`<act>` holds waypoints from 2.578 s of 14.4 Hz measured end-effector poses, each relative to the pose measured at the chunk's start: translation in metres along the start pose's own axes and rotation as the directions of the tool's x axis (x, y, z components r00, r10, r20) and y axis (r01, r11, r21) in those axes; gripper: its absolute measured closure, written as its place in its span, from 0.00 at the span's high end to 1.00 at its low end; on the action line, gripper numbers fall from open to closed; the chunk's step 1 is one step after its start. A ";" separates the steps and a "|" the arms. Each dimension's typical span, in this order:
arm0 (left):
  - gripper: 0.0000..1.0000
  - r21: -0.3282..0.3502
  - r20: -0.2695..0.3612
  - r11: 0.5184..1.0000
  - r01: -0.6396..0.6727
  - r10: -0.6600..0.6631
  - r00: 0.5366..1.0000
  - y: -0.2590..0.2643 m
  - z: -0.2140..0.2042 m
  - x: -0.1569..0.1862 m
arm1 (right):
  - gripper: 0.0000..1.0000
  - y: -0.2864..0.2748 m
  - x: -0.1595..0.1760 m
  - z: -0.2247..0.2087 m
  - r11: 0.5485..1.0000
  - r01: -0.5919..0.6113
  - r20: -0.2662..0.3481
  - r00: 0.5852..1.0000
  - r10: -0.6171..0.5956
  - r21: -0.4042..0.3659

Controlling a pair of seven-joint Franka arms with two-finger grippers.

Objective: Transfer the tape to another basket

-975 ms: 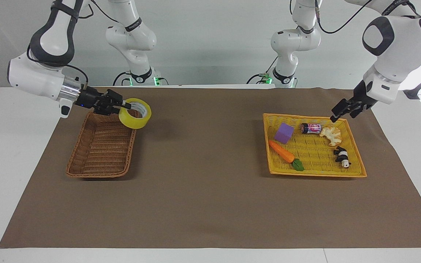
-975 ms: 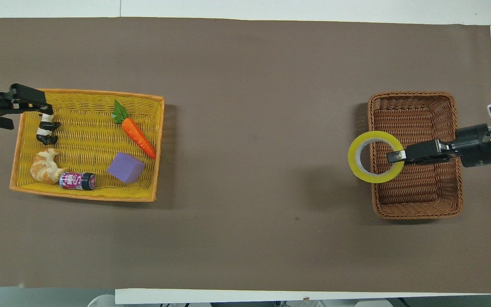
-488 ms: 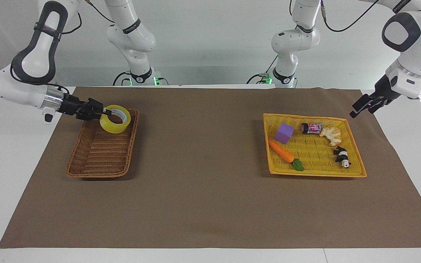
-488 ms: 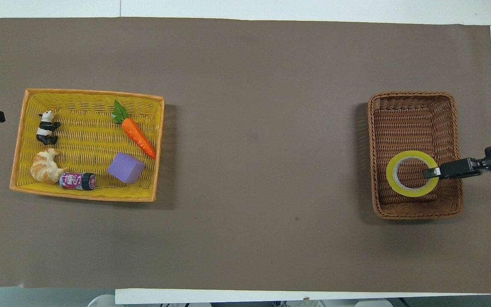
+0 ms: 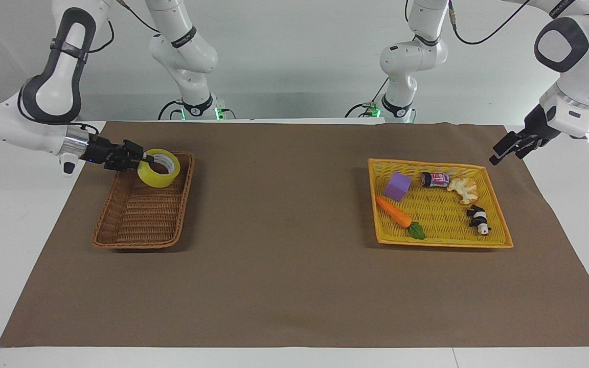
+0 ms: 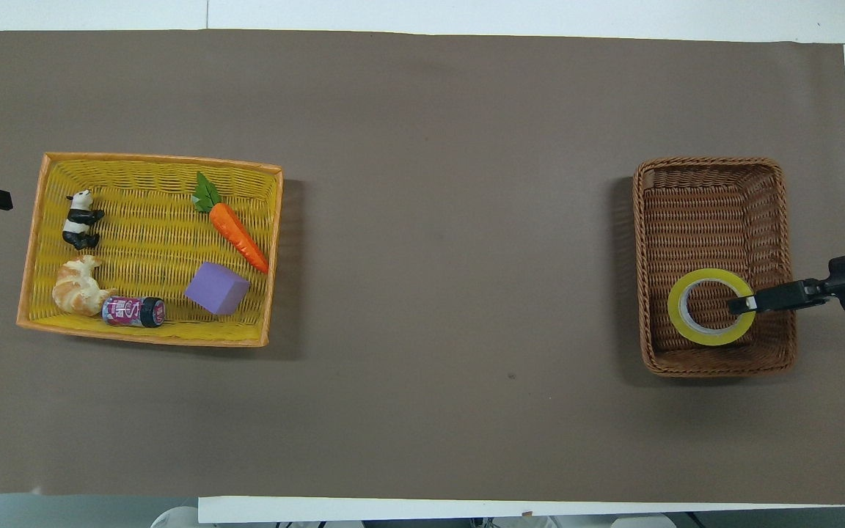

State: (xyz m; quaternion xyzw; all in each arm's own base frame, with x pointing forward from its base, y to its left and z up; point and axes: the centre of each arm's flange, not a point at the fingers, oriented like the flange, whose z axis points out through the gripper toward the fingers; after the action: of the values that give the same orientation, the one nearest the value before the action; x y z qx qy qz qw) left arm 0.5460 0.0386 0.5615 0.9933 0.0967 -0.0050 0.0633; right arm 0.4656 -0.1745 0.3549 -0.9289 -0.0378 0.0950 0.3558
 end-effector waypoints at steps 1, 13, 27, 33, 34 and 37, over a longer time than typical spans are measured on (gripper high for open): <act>1.00 0.002 -0.002 1.000 -0.007 0.007 1.000 0.002 -0.001 0.000 | 0.55 0.003 0.000 0.003 1.000 0.005 0.002 1.000 -0.005 -0.006; 1.00 0.115 0.054 0.961 -0.251 0.246 0.968 0.062 -0.013 -0.024 | 0.55 0.025 -0.006 0.019 0.999 0.019 -0.027 0.999 -0.020 -0.045; 1.00 0.110 0.132 0.927 -0.360 0.345 0.929 0.102 -0.006 -0.040 | 1.00 -0.033 0.021 -0.041 0.948 0.176 0.002 0.983 -0.182 -0.265; 1.00 0.109 0.139 0.928 -0.356 0.340 0.930 0.099 -0.001 -0.038 | 1.00 -0.158 0.020 -0.086 0.852 0.126 0.026 0.991 -0.131 -0.509; 1.00 0.109 0.139 0.929 -0.355 0.339 0.930 0.099 -0.001 -0.038 | 1.00 -0.171 0.015 -0.094 0.843 0.088 0.015 0.995 -0.095 -0.531; 1.00 0.109 0.139 0.927 -0.359 0.344 0.929 0.101 0.000 -0.038 | 1.00 -0.199 0.003 -0.128 0.805 -0.004 -0.031 0.999 -0.019 -0.594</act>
State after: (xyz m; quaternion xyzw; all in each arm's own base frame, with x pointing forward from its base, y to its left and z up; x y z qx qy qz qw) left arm 0.5277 -0.0671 0.5753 0.9945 -0.0873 -0.0581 0.0026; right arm 0.4938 -0.1093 0.5808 -0.9950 -0.0628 0.0605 0.0488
